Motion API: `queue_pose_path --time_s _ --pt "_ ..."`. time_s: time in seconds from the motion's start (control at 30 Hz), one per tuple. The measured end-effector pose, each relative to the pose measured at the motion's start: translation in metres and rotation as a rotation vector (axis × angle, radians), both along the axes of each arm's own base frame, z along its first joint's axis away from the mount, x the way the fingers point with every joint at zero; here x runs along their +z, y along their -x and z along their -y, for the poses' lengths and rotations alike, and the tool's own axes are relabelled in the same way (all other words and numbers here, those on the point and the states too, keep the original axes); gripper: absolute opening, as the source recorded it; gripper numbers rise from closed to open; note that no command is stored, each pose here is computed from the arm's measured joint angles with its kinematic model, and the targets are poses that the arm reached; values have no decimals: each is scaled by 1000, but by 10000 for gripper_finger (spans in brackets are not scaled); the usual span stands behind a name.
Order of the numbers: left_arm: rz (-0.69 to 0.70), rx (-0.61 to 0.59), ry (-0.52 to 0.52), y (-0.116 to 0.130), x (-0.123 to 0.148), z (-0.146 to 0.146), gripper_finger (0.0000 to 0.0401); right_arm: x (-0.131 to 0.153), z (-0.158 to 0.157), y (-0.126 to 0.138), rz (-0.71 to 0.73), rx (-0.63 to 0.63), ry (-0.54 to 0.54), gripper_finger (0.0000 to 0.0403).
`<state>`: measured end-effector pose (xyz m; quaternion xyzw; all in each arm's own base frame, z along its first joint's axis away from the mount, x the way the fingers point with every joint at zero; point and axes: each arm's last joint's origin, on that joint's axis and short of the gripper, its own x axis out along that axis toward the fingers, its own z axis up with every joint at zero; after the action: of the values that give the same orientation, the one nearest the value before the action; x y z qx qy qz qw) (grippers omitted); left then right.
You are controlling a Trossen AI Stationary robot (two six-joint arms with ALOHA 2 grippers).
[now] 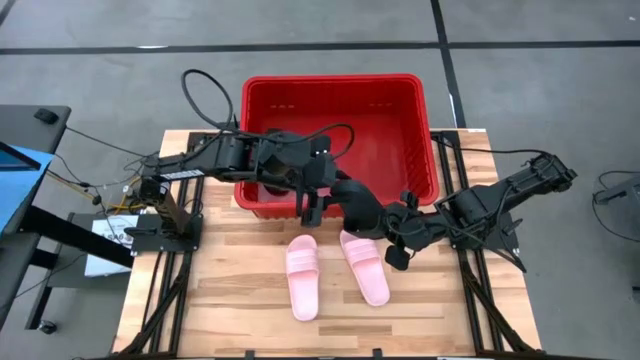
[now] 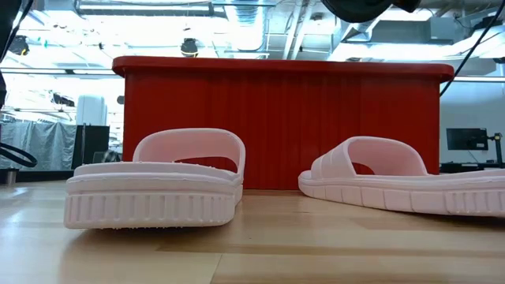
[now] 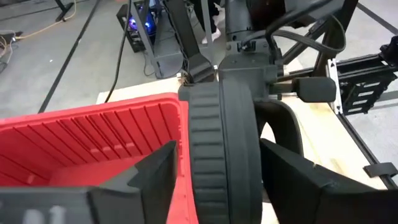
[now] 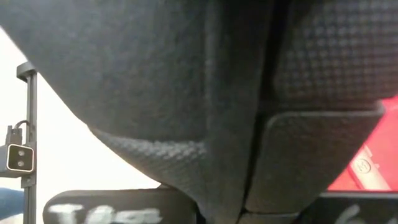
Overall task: Pick and place slides into bin
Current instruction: Put the black slide into the red bin
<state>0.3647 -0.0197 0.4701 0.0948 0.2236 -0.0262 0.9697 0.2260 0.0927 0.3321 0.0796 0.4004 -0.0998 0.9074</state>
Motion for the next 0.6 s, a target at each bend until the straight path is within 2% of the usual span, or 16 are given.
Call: queue_pose_path --time_s 0.1,0.23,0.27,0.6 --pt "2 0 0 0 0 0 157 0 0 0 0 0 0 30" --pt "1 6 -6 0 0 0 50 0 0 0 0 2 -2 30" --pt "1 7 -7 0 0 0 36 0 0 0 -1 2 -2 30" --pt "-10 14 -20 1 -1 0 36 0 0 0 -3 7 -8 39"
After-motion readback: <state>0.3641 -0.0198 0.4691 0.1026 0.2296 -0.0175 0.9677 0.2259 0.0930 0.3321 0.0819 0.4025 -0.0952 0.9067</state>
